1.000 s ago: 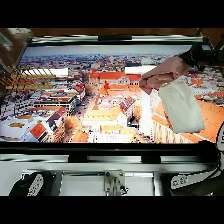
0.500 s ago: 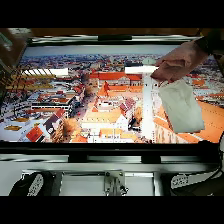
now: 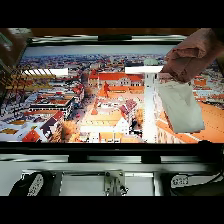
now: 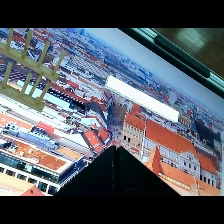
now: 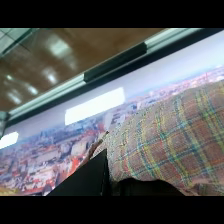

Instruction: Fold the shirts.

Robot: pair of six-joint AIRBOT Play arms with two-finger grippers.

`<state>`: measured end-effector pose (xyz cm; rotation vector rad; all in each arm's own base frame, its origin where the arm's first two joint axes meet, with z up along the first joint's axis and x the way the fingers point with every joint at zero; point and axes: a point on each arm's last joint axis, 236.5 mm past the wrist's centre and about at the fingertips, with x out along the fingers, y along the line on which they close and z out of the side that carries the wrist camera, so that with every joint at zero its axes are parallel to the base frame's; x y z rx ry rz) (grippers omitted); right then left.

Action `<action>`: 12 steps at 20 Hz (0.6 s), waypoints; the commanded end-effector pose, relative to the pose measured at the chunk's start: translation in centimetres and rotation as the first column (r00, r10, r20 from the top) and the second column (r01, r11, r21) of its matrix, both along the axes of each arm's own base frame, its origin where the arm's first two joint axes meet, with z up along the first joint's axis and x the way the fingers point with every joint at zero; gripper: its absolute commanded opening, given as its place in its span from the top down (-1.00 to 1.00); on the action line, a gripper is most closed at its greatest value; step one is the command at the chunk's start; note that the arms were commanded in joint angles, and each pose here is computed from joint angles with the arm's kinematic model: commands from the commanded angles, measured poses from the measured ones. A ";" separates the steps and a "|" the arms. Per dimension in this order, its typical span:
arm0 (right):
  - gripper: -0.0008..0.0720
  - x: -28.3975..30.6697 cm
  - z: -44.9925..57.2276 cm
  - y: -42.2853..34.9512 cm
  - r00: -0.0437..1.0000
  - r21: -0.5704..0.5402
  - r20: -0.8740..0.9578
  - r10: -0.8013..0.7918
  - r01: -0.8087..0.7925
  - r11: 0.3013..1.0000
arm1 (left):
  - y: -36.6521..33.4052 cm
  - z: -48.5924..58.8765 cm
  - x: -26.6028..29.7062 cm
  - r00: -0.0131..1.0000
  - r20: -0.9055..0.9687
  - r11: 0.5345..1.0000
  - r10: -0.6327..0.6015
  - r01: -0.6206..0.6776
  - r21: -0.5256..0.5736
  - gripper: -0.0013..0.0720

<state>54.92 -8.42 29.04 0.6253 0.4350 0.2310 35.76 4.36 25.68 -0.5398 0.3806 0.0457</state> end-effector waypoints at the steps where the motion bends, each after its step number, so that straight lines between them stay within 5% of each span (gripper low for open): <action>1: 0.85 -0.6 1.2 -0.5 1.000 -0.022 0.024 -0.014 0.014 1.000 | 0.0 0.0 0.0 1.000 0.001 1.000 0.000 0.000 0.000 0.89; 5: 0.85 -3.8 -5.6 -0.6 0.968 -0.151 -0.249 0.040 -0.079 0.985 | 0.0 0.0 0.0 1.000 0.001 1.000 0.000 0.000 0.000 0.89; 12: 0.85 -14.1 -13.9 -2.8 0.701 -0.233 -0.713 0.028 -0.274 0.933 | -0.1 0.2 -0.1 1.000 0.005 1.000 0.000 0.000 0.002 0.89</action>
